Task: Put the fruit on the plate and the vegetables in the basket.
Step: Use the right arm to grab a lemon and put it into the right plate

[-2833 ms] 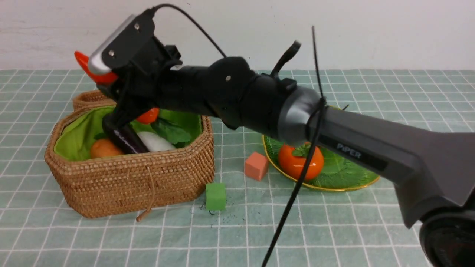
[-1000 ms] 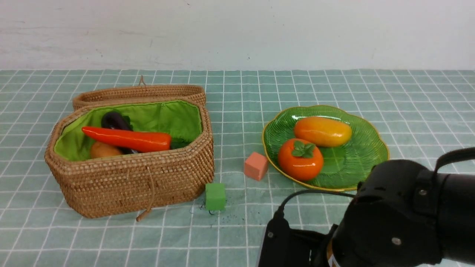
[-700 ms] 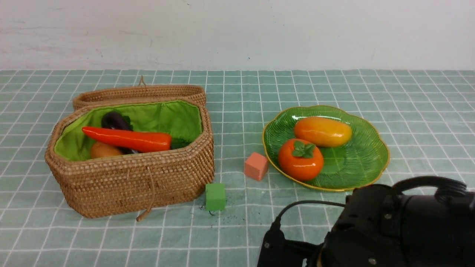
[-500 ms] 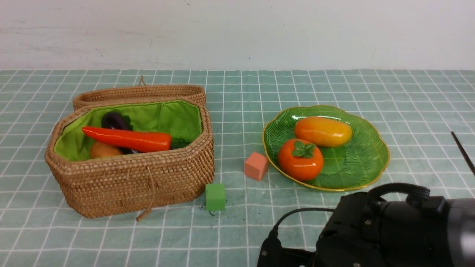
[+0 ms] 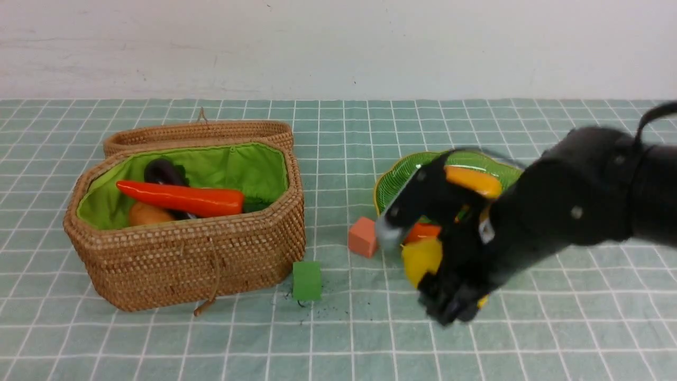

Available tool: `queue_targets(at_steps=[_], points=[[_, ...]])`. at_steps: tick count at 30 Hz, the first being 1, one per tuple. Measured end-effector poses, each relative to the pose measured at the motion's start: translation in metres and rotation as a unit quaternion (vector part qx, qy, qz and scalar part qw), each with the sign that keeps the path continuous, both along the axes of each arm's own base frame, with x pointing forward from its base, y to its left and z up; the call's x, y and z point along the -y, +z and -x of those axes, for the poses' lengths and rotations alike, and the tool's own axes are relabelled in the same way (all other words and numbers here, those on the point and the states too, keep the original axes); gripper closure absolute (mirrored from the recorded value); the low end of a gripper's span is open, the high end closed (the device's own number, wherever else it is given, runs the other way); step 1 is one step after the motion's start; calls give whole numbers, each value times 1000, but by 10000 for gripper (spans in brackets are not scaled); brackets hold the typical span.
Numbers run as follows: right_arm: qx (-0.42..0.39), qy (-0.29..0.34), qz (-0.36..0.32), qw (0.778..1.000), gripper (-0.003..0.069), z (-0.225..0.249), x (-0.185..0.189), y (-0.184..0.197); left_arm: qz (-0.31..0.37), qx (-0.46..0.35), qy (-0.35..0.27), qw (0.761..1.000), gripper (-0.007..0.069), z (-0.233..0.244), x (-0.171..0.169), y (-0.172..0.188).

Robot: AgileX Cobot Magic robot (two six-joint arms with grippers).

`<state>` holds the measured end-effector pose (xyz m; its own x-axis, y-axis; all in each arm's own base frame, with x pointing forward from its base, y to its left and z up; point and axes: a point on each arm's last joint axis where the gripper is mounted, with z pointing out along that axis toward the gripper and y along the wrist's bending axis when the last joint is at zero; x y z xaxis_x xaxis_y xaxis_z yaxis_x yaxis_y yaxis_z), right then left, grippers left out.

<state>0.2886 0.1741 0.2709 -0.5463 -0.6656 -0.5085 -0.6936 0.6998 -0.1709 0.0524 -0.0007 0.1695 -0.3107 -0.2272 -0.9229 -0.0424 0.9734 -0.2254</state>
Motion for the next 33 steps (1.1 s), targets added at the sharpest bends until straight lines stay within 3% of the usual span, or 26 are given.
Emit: queue_targets(at_steps=[4,8,15,17,23,28,33], points=[[47,-171,-111,978,87,-61,53,13,0,0,0,1000,386,0,0,0],[28,-239,-138,961,87,-88,76,-14,0,0,0,1000,386,0,0,0],[-19,-265,-126,956,80,-98,78,-48,0,0,0,1000,386,0,0,0],[-17,-273,-133,952,13,-99,78,-48,0,0,0,1000,386,0,0,0],[-12,-282,-142,949,-20,-100,78,-47,0,0,0,1000,386,0,0,0],[-5,-280,-145,949,11,-95,80,-33,0,0,0,1000,386,0,0,0],[19,-269,-149,951,113,-76,84,6,0,0,0,1000,386,0,0,0]])
